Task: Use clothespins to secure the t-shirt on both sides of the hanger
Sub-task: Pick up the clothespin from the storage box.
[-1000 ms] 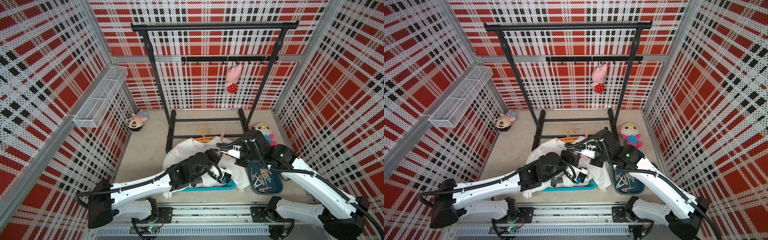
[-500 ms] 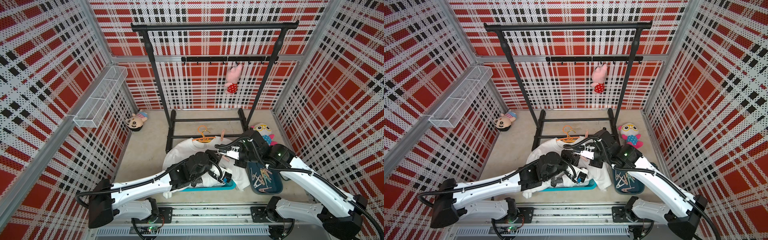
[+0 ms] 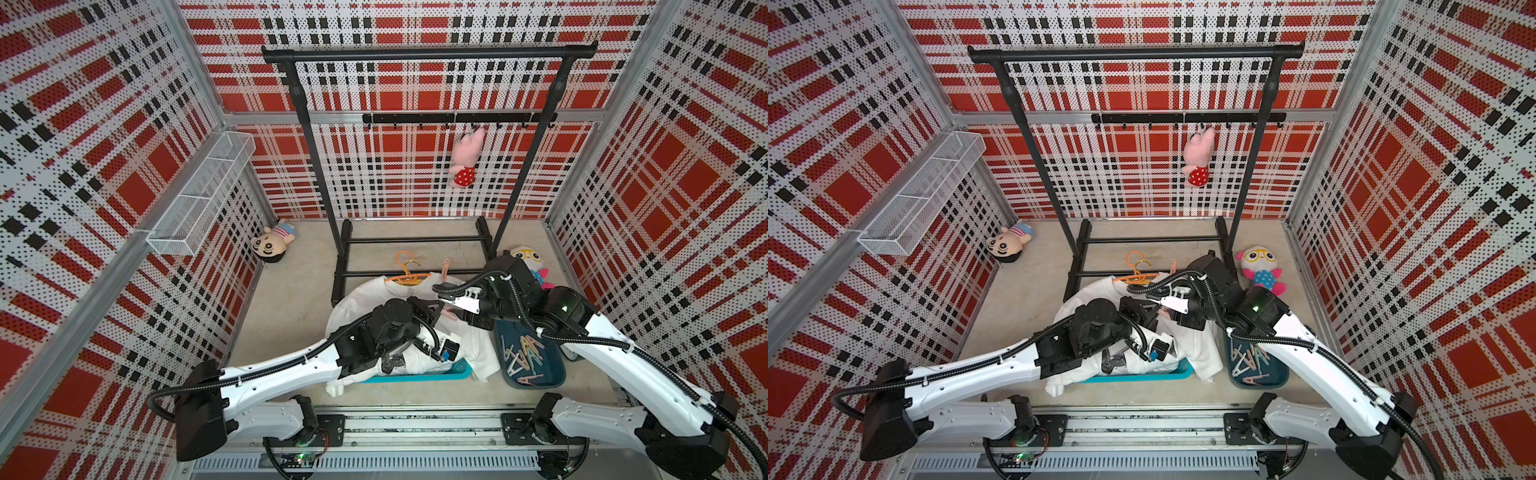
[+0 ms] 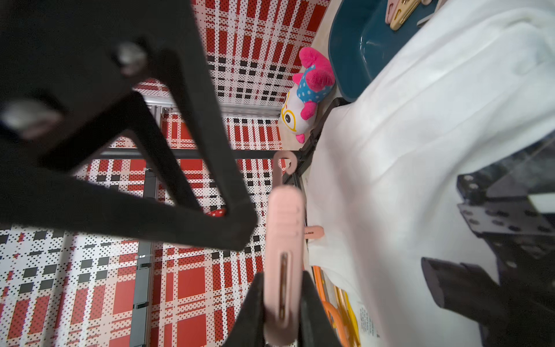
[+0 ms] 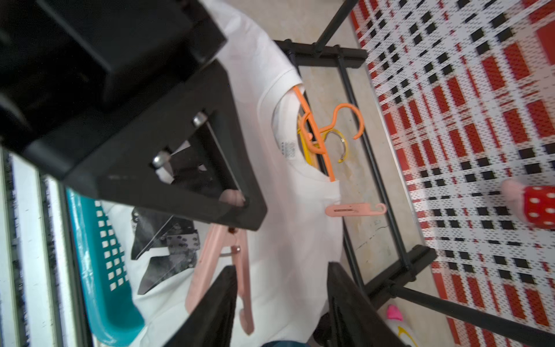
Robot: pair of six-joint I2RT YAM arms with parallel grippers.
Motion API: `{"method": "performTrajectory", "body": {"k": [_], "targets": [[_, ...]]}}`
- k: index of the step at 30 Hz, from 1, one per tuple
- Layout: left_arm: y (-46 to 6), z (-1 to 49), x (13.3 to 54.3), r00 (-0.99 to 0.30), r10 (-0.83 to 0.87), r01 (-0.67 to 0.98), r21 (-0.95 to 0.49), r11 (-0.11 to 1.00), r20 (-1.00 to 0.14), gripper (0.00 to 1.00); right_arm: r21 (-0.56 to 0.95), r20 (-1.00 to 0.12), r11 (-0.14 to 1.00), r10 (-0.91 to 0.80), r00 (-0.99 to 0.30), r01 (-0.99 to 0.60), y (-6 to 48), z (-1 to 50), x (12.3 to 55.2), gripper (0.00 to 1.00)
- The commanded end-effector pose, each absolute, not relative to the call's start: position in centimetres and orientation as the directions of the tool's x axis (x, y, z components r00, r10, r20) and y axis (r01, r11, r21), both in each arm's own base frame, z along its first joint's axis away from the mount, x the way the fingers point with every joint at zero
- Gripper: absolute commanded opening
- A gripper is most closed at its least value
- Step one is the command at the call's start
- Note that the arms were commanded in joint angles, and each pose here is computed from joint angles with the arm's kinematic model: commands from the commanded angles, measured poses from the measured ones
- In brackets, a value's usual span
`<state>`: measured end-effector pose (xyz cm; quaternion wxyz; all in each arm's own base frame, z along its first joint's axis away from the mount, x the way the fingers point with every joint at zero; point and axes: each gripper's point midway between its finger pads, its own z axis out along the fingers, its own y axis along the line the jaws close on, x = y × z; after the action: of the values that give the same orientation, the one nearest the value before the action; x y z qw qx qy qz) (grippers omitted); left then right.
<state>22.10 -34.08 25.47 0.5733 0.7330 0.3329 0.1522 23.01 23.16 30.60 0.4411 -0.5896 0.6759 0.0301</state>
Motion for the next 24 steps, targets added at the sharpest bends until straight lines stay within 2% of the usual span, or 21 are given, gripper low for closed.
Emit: {"method": "performTrajectory", "body": {"k": [1,4,7,9,11,14,17,21,24], "targets": [[-33.9,26.9,21.8,0.720,0.637,0.365,0.931,-0.011,-0.275,0.00,-0.595,-0.683,0.447,-0.719,0.127,-0.668,21.8,36.0,24.9,0.58],[-33.4,29.1,21.3,0.678,0.566,0.476,0.867,0.147,-0.469,0.00,-0.599,-0.769,0.623,-0.623,0.144,-0.503,19.8,40.2,26.1,0.74],[-32.3,32.2,20.5,0.650,0.427,0.552,0.777,0.303,-0.629,0.00,-0.525,-0.850,0.756,-0.493,0.188,-0.392,18.1,43.4,26.0,0.79],[-31.2,34.5,20.8,0.587,0.327,0.598,0.669,0.442,-0.741,0.00,-0.412,-0.909,0.857,-0.364,0.201,-0.309,16.4,45.5,25.9,0.76],[-30.2,36.1,21.2,0.518,0.258,0.638,0.569,0.519,-0.816,0.00,-0.279,-0.951,0.915,-0.221,0.215,-0.293,15.4,47.1,25.4,0.57],[-29.0,37.9,22.3,0.425,0.195,0.651,0.448,0.613,-0.884,0.00,-0.089,-0.981,0.898,-0.004,0.196,-0.432,16.7,48.3,24.1,0.56],[-28.2,39.4,23.5,0.317,0.111,0.651,0.302,0.697,-0.942,0.00,0.145,-0.974,0.844,0.212,0.073,-0.516,17.8,49.1,23.8,0.56],[-28.5,39.6,25.1,0.170,0.047,0.653,0.148,0.742,-0.984,0.00,0.368,-0.927,0.769,0.346,-0.144,-0.523,19.4,49.3,24.3,0.58],[-29.2,39.0,25.6,0.132,0.066,0.653,0.136,0.745,-0.989,0.00,0.466,-0.884,0.701,0.394,-0.251,-0.540,21.2,48.5,24.4,0.58]]}}
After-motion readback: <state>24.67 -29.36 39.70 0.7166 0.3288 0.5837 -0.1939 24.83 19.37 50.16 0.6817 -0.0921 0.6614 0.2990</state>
